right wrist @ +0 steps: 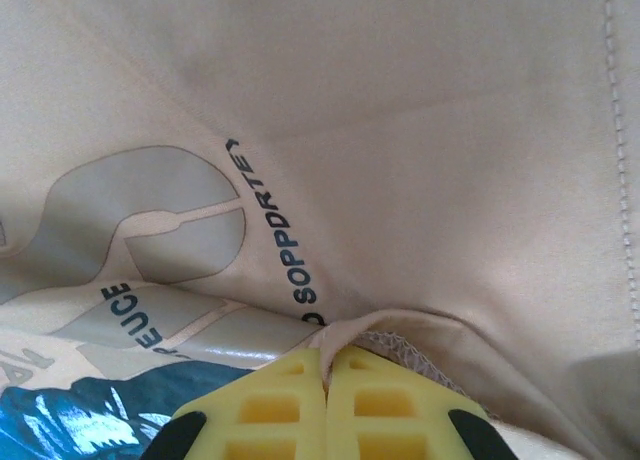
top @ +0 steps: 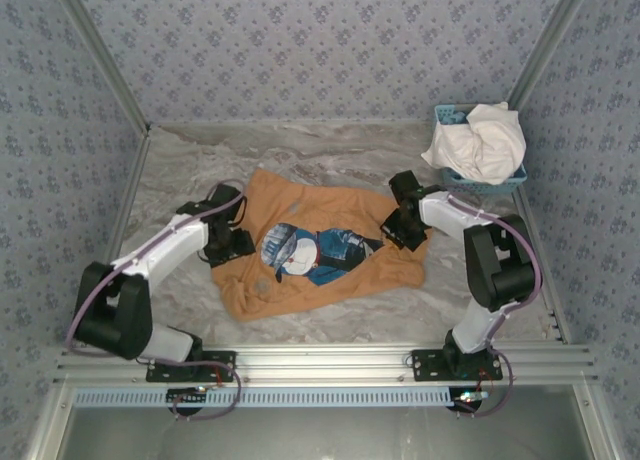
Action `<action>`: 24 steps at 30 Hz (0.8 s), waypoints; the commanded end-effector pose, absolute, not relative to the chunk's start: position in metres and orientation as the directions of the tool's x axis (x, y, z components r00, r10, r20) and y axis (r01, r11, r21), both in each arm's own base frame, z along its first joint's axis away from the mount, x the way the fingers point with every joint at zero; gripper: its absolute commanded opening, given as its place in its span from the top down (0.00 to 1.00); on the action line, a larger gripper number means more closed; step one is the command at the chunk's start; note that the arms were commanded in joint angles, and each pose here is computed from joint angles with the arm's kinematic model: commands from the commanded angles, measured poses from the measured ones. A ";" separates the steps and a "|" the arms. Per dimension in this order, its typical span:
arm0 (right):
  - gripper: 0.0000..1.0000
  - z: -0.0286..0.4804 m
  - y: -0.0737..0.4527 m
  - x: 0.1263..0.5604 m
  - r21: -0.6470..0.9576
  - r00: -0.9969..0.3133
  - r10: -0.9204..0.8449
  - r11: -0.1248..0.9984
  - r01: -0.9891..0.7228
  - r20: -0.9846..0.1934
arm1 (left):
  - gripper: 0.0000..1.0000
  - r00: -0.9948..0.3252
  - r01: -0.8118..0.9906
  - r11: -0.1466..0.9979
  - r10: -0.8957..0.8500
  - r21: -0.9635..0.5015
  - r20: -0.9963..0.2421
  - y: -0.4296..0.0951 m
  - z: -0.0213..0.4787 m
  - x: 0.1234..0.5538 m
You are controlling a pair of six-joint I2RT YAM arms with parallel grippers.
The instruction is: Fold and stack the t-shirts
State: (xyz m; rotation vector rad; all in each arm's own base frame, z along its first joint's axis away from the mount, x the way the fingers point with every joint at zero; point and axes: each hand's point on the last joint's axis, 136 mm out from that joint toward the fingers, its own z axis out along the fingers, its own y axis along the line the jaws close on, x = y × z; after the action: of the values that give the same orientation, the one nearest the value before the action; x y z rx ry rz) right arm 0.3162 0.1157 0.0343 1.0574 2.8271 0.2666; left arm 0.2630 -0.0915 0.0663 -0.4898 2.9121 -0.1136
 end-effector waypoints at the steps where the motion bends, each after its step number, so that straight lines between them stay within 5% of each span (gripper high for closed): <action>1: 1.00 0.057 0.106 0.323 0.224 -0.735 0.668 0.738 0.637 -0.112 | 0.37 -0.934 -0.314 0.945 -0.324 -0.087 -0.153 -0.086 0.054 0.281; 5: 1.00 0.083 0.108 0.357 0.316 -0.763 0.623 0.769 0.556 -0.173 | 0.43 -0.930 -0.364 0.930 -0.366 -0.052 -0.031 -0.078 0.019 0.288; 13: 1.00 0.154 0.115 0.477 0.512 -0.777 0.551 0.783 0.354 -0.305 | 0.60 -0.906 -0.418 0.903 -0.422 -0.099 -0.029 -0.084 -0.001 0.374; 17: 1.00 0.216 0.107 0.521 0.543 -0.729 0.532 0.798 0.261 -0.432 | 0.62 -0.878 -0.468 0.878 -0.475 -0.100 -0.061 -0.067 0.005 0.426; 21: 1.00 0.274 0.095 0.511 0.531 -0.641 0.522 0.823 0.204 -0.563 | 0.62 -0.830 -0.513 0.847 -0.530 -0.137 -0.171 -0.038 0.043 0.457; 24: 1.00 0.266 0.091 0.465 0.480 -0.651 0.499 0.847 0.227 -0.572 | 0.60 -0.822 -0.514 0.847 -0.531 -0.137 -0.203 -0.026 0.060 0.450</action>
State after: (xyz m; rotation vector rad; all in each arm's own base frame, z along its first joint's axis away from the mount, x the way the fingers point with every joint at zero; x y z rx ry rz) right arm 0.5030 0.0974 0.2521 0.5733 2.2867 0.5648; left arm 0.4596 -0.0368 0.0355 -0.8067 2.8148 -0.1524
